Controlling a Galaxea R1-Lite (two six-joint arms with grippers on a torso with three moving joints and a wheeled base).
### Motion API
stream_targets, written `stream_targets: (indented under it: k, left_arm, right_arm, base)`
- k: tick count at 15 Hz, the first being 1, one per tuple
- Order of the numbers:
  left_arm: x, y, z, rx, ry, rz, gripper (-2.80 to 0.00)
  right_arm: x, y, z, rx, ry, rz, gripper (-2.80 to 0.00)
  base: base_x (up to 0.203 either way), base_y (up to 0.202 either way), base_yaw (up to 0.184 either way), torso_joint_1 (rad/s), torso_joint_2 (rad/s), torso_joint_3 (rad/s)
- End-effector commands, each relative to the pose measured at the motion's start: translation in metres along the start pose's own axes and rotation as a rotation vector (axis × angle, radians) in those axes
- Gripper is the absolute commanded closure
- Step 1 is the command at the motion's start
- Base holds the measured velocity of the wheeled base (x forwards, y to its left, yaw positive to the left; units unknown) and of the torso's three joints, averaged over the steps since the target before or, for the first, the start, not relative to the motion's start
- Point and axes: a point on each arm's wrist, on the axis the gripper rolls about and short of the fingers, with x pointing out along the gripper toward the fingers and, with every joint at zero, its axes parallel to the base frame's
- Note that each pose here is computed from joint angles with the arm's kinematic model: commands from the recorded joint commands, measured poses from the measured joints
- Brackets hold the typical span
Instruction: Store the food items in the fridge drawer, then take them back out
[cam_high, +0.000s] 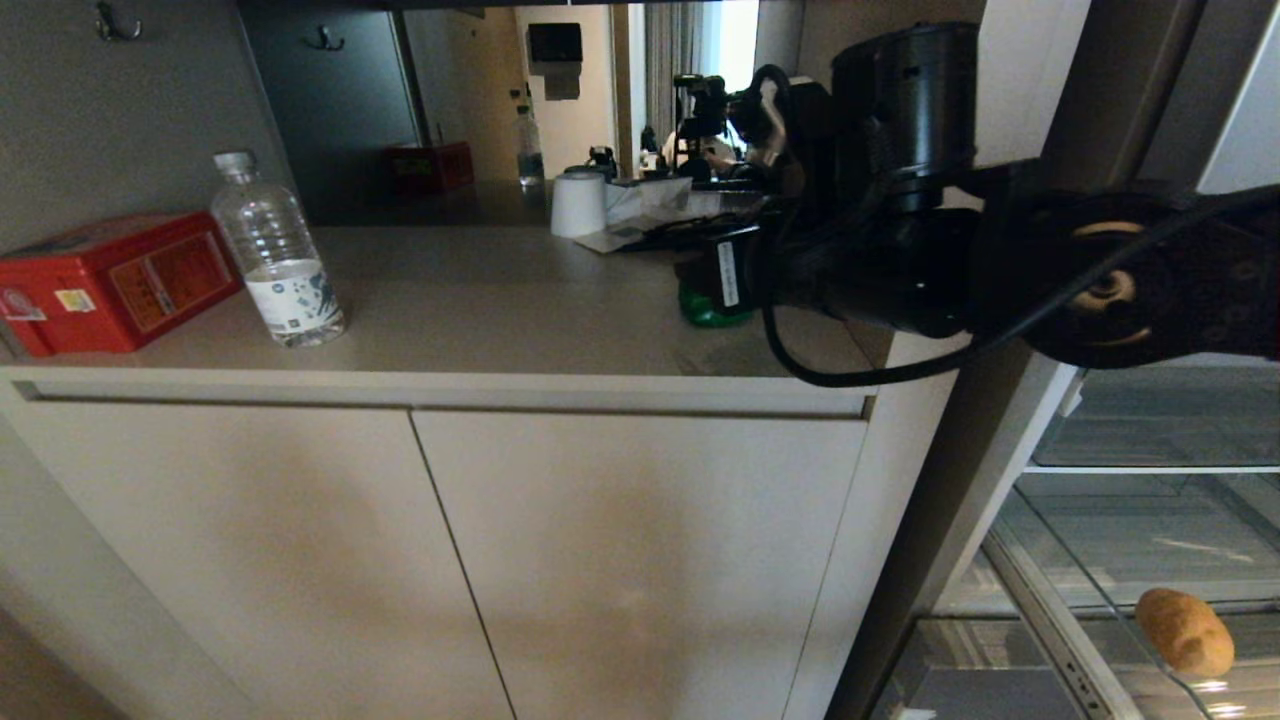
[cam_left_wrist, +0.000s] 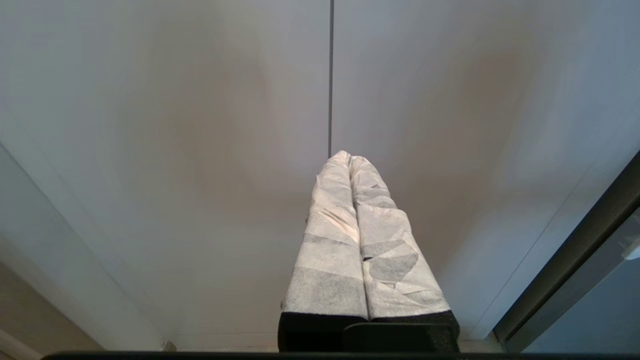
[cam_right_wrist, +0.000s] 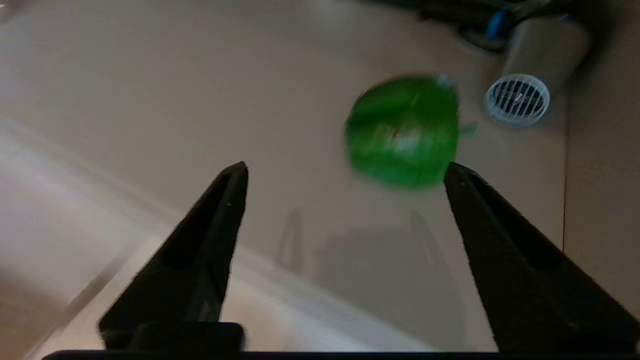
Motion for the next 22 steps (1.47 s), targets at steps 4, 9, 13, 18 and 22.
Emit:
stream_targets:
  k: [4,9,13,18,22]
  left_arm:
    - [0.0,0.0,0.0,0.0,0.0,0.0,0.0]
    - [0.0,0.0,0.0,0.0,0.0,0.0,0.0]
    - [0.0,0.0,0.0,0.0,0.001,0.0,0.0]
    - [0.0,0.0,0.0,0.0,0.0,0.0,0.0]
    - [0.0,0.0,0.0,0.0,0.001,0.0,0.0]
  right_arm:
    - [0.063,0.008,-0.022,0.035,-0.087,-0.139,-2.8]
    - [0.097,-0.021,-0.035,0.066,-0.135,-0.261,-2.8]
    - [0.109,-0.029,-0.044,0.081,-0.162,-0.238,-2.8]
    - [0.117,-0.026,-0.054,0.075,-0.153,-0.212,-2.8]
    - [0.128,-0.023,-0.07,0.064,-0.12,-0.207,-2.8]
  base:
    - [0.0,0.0,0.0,0.0,0.0,0.0]
    - [0.0,0.0,0.0,0.0,0.0,0.0]
    - [0.0,0.0,0.0,0.0,0.0,0.0]
    - [0.0,0.0,0.0,0.0,0.0,0.0]
    - [0.0,0.0,0.0,0.0,0.0,0.0]
